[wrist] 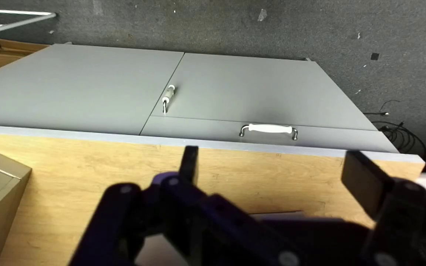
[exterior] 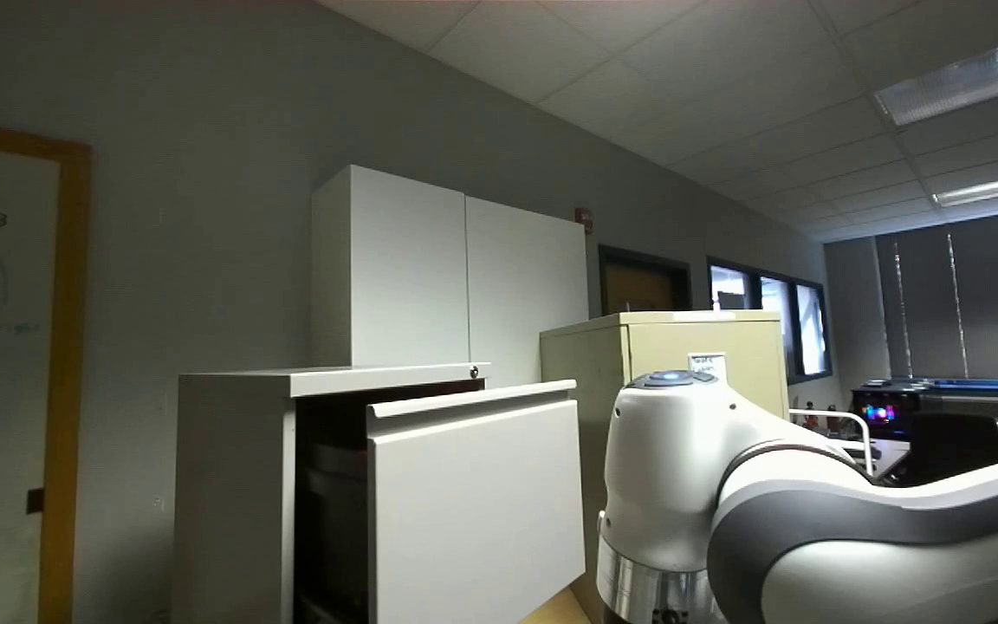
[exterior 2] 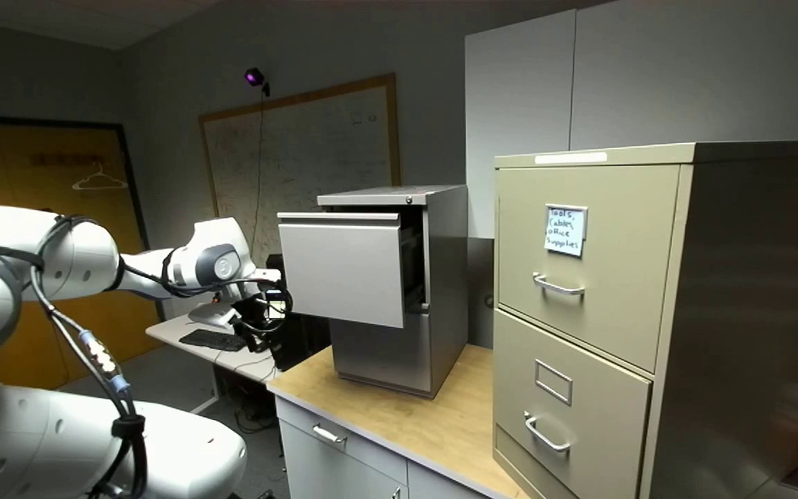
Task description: Close the top drawer of the cabinet on the left
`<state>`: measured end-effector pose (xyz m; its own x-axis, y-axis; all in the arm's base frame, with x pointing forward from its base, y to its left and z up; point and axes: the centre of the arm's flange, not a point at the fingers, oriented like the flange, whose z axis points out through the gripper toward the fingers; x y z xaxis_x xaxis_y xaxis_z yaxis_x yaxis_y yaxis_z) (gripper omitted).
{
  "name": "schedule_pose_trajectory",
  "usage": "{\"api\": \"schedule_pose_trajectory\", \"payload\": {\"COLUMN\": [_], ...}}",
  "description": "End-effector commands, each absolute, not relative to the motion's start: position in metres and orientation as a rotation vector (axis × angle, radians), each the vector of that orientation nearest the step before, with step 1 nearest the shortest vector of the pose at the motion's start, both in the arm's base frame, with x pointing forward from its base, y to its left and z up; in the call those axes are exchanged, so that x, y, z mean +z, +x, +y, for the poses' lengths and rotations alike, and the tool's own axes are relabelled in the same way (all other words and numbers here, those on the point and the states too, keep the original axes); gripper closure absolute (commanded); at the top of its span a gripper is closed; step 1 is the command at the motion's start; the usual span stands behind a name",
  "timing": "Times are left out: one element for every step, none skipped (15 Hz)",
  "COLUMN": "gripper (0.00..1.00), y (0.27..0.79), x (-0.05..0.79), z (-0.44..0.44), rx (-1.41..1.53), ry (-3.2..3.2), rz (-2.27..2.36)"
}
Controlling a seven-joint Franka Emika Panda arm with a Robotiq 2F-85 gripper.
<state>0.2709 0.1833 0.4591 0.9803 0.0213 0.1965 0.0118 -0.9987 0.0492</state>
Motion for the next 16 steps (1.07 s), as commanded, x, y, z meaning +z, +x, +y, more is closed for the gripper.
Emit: {"api": "schedule_pose_trajectory", "payload": {"gripper": [0.0,0.0,0.0,0.0,0.0,0.0,0.0,0.0,0.0,0.0,0.0,0.25,0.27,0.33,0.41,0.51], "y": [0.271,0.272,0.272,0.272,0.273,0.274,0.274,0.275,0.274,0.274,0.273,0.272,0.271,0.269,0.269,0.27], "x": [0.461,0.464,0.468,0.472,0.479,0.485,0.491,0.5,0.51,0.525,0.54,0.554,0.567,0.58,0.591,0.6], "z": [0.188,0.193,0.196,0.201,0.207,0.212,0.217,0.222,0.227,0.233,0.24,0.245,0.251,0.256,0.261,0.265], "rx": [0.326,0.358,0.395,0.442,0.5,0.544,0.583,0.645,0.706,0.798,0.88,0.959,1.036,1.112,1.191,1.269], "ry": [3.055,3.038,3.024,3.01,2.991,2.979,2.967,2.946,2.923,2.887,2.858,2.829,2.8,2.771,2.74,2.707], "rz": [0.014,-0.002,-0.015,-0.02,-0.019,-0.018,-0.025,-0.028,-0.027,-0.02,0.0,0.013,0.035,0.079,0.112,0.14]}}
